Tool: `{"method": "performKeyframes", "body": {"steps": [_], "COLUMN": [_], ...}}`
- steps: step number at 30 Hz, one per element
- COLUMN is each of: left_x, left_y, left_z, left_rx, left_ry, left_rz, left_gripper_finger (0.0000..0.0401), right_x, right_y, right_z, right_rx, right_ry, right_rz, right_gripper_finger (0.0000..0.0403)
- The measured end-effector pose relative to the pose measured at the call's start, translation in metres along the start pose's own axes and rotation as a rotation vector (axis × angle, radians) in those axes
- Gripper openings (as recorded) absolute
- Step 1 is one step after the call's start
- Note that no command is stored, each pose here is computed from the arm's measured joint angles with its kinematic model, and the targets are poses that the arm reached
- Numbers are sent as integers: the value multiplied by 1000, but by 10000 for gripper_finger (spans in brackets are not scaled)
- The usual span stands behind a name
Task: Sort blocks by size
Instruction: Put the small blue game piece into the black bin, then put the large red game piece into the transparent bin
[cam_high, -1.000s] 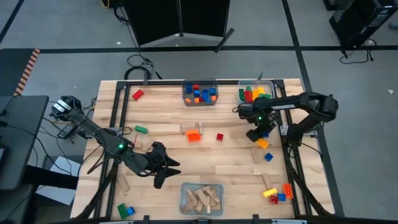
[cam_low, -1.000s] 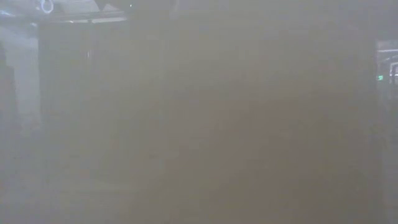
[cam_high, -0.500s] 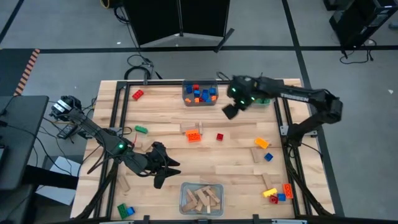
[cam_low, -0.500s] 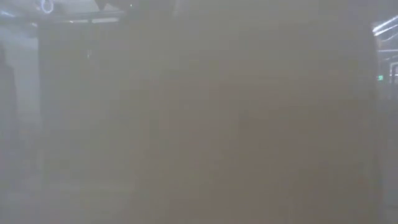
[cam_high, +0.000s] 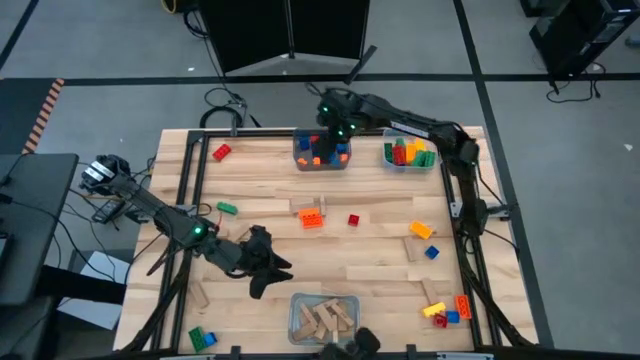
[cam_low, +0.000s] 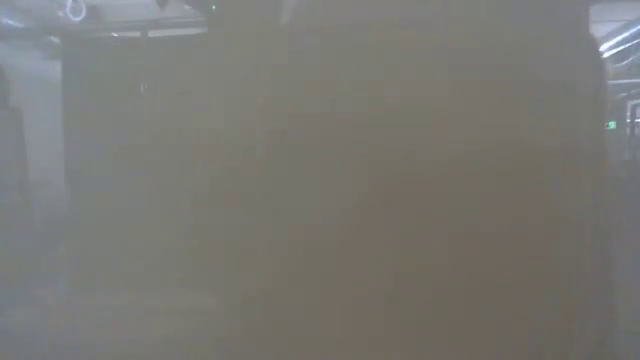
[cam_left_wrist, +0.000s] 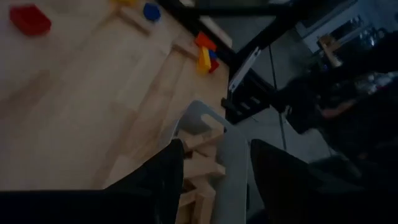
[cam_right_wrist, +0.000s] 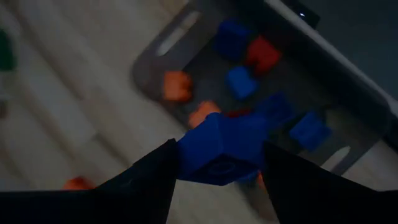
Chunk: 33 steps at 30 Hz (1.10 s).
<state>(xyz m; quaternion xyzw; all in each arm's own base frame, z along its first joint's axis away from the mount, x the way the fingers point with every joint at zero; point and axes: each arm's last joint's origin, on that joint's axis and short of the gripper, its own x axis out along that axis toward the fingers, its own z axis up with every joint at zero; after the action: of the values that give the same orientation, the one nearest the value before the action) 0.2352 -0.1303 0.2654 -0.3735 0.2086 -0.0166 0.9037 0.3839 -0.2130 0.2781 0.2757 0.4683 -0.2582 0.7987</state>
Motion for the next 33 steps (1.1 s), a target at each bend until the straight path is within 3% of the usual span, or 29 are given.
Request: {"method": "performKeyframes", "body": {"steps": [9, 20, 28, 33], "left_x": [10, 0, -33, -65], "left_y": [44, 108, 158, 189], "left_z": [35, 76, 102, 113], "left_rx": [18, 84, 170, 195], "left_ry": [172, 370, 426, 417], "left_rz": [43, 48, 37, 187], "left_gripper_finger": [192, 192, 192, 192], "right_x": [41, 33, 33, 30], "right_y": [-35, -38, -36, -37], "right_z": [5, 5, 3, 2], "right_rx": [61, 63, 110, 156], "right_ry": [105, 109, 124, 140], "right_rz": [-56, -60, -65, -28], "right_gripper_finger": [236, 252, 289, 310]}}
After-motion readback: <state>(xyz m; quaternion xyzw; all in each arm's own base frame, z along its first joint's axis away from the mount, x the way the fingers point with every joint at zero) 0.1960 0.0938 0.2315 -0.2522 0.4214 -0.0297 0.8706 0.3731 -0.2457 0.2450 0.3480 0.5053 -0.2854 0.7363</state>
